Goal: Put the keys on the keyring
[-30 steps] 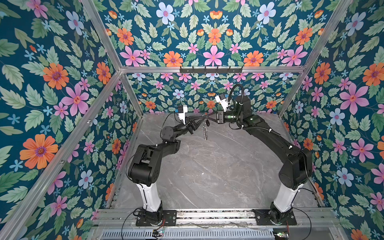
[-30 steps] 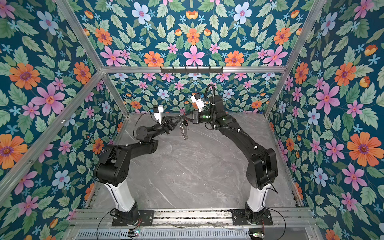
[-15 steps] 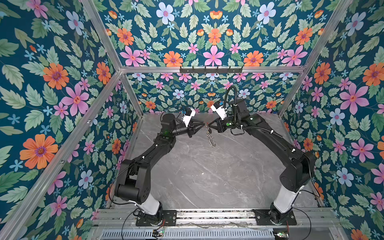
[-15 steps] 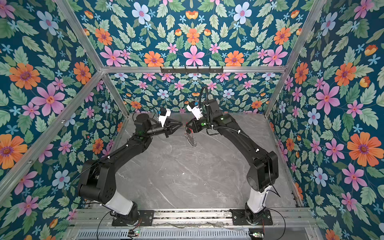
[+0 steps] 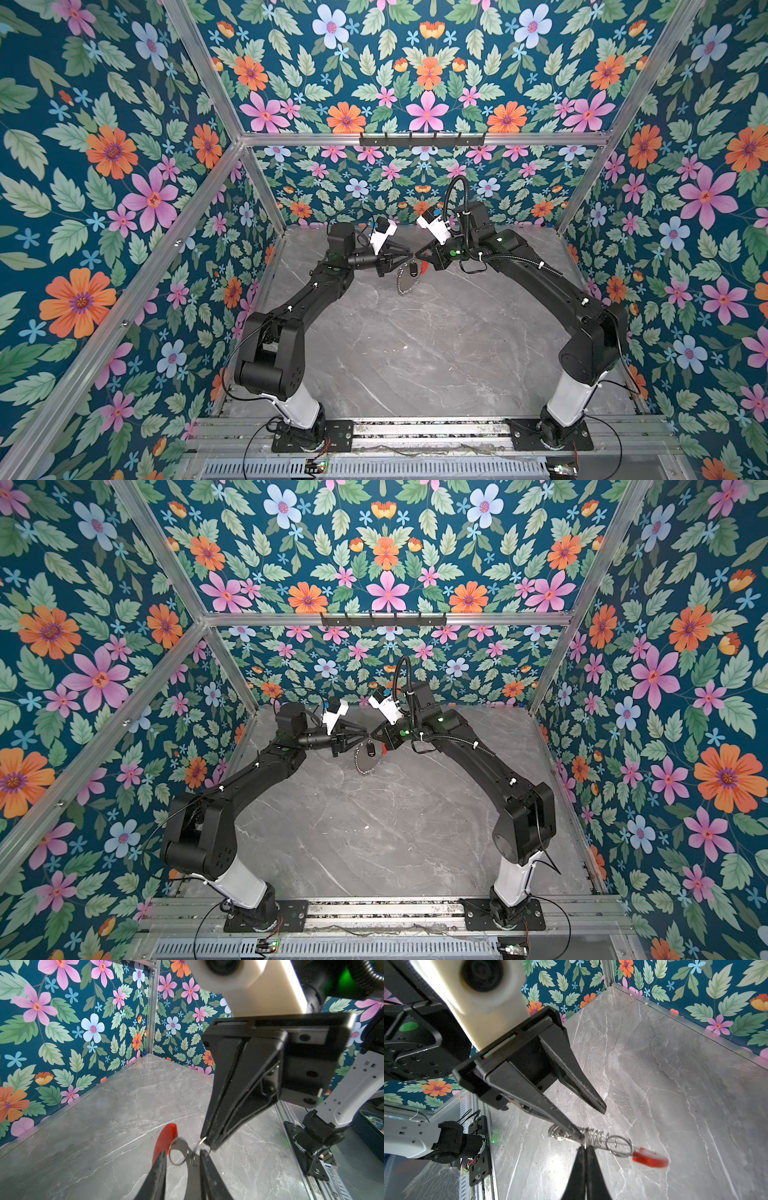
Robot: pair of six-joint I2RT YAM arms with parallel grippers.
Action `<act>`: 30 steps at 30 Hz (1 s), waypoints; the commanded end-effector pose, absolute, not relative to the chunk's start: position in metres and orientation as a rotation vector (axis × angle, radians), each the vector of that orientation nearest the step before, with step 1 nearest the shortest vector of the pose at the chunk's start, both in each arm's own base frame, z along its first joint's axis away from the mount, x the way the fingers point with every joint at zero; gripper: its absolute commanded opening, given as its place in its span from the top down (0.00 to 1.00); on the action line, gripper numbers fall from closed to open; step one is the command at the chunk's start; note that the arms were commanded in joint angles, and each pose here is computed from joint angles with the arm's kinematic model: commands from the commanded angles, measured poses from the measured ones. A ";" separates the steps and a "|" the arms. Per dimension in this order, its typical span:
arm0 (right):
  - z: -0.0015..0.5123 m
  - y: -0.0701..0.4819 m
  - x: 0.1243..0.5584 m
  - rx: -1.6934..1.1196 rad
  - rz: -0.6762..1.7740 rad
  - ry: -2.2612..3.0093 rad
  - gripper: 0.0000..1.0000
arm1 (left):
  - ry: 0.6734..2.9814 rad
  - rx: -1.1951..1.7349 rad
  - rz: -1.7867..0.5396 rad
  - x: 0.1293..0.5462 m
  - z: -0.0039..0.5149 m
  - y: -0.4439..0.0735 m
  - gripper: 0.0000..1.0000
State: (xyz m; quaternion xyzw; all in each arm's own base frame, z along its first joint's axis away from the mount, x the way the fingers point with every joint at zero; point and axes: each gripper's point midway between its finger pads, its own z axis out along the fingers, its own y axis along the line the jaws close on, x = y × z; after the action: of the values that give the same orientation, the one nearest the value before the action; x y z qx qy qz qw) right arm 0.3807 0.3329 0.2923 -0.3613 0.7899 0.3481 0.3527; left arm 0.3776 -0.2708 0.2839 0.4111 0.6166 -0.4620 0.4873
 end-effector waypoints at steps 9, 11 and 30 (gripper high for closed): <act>0.304 0.341 0.372 -0.981 0.963 1.989 1.00 | 1.438 1.050 -1.179 0.370 0.293 -0.278 0.77; 0.303 0.342 0.371 -0.987 0.974 1.990 1.00 | 1.434 1.058 -1.190 0.368 0.293 -0.279 0.78; 0.313 0.336 0.379 -0.863 0.948 1.966 0.84 | 1.356 1.009 -1.251 0.356 0.311 -0.282 1.00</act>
State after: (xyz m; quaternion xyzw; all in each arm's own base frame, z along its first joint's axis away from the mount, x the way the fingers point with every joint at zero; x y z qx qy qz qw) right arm 0.3720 0.3315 0.2904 -0.3533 0.7923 0.3594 0.3439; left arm 0.3562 -0.2815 0.2844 0.4215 0.5943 -0.5126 0.4544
